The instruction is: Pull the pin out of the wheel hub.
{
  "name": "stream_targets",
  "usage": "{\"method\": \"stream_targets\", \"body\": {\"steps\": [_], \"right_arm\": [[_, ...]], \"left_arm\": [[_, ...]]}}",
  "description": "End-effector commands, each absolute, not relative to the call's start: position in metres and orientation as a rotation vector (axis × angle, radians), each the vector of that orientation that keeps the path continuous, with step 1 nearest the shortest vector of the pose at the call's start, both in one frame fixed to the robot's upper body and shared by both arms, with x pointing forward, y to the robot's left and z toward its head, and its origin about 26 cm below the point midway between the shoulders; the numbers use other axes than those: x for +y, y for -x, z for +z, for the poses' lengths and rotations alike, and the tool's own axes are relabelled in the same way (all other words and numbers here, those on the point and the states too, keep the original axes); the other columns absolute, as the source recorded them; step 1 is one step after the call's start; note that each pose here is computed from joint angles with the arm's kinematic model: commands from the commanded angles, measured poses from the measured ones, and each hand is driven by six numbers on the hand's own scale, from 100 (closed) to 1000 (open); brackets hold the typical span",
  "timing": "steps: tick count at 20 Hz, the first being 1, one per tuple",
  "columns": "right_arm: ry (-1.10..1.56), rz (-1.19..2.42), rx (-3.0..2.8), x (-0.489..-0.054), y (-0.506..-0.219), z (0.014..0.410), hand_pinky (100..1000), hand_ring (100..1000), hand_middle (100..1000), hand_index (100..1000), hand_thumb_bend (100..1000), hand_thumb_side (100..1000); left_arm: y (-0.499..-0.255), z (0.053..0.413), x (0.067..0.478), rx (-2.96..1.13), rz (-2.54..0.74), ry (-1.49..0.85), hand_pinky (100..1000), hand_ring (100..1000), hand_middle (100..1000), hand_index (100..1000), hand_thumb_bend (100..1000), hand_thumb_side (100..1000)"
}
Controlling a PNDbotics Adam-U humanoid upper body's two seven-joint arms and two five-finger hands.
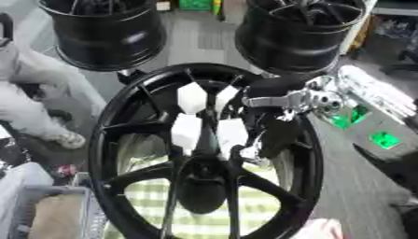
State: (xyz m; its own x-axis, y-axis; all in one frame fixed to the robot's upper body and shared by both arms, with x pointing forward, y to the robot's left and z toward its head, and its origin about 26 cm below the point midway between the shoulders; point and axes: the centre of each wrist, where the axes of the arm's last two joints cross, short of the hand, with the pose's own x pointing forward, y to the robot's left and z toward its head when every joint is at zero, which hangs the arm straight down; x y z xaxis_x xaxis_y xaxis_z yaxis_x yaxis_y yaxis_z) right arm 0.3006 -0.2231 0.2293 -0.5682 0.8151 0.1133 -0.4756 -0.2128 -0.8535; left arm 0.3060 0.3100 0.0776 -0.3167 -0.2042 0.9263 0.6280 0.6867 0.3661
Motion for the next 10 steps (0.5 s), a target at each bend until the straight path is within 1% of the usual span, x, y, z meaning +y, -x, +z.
{"method": "stream_targets", "body": {"steps": [1,10], "right_arm": [[0.496,1.878,-1.147,-0.2250,-0.3036,0.2340,753,705,758,878,257,467],[0.499,1.861,-1.143,-0.2260,-0.3114,0.2264,749,698,738,858,233,433]], "left_arm": [[-0.3080,0.0864,0.3096,-1.720,-0.891,0.336,742,736,633,726,100,716],[-0.3083,0.0873,0.3091,-1.723,-0.892,0.336,742,737,633,726,100,716]]}}
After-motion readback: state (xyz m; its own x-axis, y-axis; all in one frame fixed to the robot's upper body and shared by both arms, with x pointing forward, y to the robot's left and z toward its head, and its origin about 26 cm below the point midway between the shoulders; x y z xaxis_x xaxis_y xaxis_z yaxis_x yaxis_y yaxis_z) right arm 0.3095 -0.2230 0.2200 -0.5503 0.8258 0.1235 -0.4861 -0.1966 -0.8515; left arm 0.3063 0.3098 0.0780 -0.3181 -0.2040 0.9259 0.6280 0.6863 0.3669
